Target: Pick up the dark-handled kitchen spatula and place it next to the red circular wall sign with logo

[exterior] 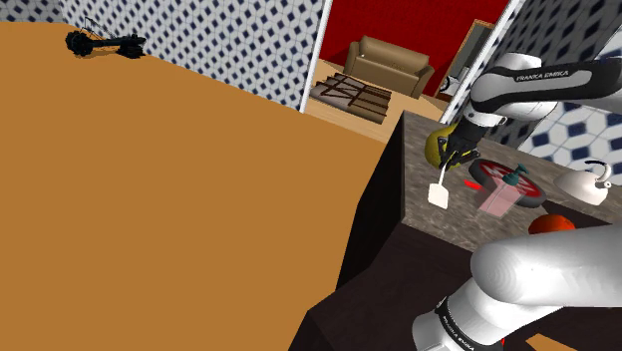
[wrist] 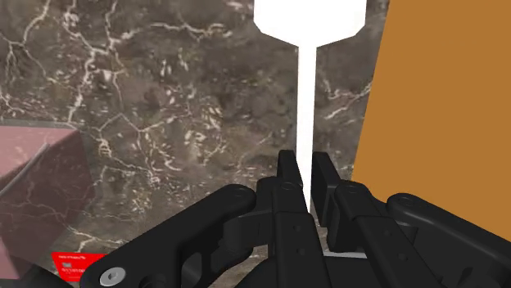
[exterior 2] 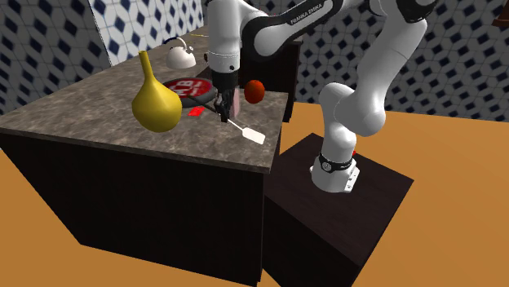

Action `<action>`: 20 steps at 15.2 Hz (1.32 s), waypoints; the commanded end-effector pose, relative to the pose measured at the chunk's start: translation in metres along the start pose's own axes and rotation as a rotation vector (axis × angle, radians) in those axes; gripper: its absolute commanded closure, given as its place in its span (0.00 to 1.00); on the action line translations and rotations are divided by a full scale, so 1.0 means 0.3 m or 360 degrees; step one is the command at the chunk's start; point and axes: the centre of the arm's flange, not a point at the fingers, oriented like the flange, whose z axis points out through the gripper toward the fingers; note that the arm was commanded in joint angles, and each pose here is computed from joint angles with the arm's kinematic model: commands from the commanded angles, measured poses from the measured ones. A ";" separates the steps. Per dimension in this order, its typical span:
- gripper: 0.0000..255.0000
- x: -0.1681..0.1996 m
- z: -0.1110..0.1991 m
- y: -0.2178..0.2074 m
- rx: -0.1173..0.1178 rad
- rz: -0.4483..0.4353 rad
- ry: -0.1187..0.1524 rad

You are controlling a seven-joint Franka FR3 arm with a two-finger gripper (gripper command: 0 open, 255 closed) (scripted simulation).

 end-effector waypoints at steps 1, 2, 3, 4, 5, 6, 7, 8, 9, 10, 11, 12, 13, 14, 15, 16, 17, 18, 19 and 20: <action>1.00 0.040 -0.014 0.021 0.0000 0.0000 -0.0001; 1.00 0.078 -0.012 0.043 0.0000 0.0000 -0.0001; 1.00 0.117 -0.009 0.064 0.0000 0.0000 -0.0001; 1.00 0.155 -0.007 0.085 0.0000 0.0000 -0.0001; 1.00 0.194 -0.004 0.106 0.0000 0.0000 -0.0001; 1.00 0.232 -0.002 0.127 0.0000 0.0000 -0.0001; 1.00 0.271 0.000 0.148 0.0000 0.0000 -0.0001; 1.00 0.309 0.003 0.169 0.0000 0.0000 -0.0001; 1.00 0.348 0.005 0.191 0.0000 0.0000 -0.0001; 1.00 0.386 0.008 0.212 0.0000 0.0000 -0.0001; 1.00 0.425 0.010 0.233 0.0000 0.0000 -0.0001; 1.00 0.463 0.013 0.254 0.0000 0.0000 -0.0001; 1.00 0.502 0.015 0.275 0.0000 0.0000 -0.0001; 1.00 0.540 0.018 0.296 0.0000 0.0000 -0.0001; 1.00 0.579 0.020 0.317 0.0000 0.0000 -0.0001; 1.00 0.617 0.023 0.339 0.0000 0.0000 -0.0001; 1.00 0.656 0.025 0.360 0.0000 0.0000 -0.0001; 1.00 0.694 0.028 0.381 0.0000 0.0000 -0.0001; 1.00 0.733 0.030 0.402 0.0000 0.0000 -0.0001; 1.00 0.771 0.033 0.423 0.0000 0.0000 -0.0001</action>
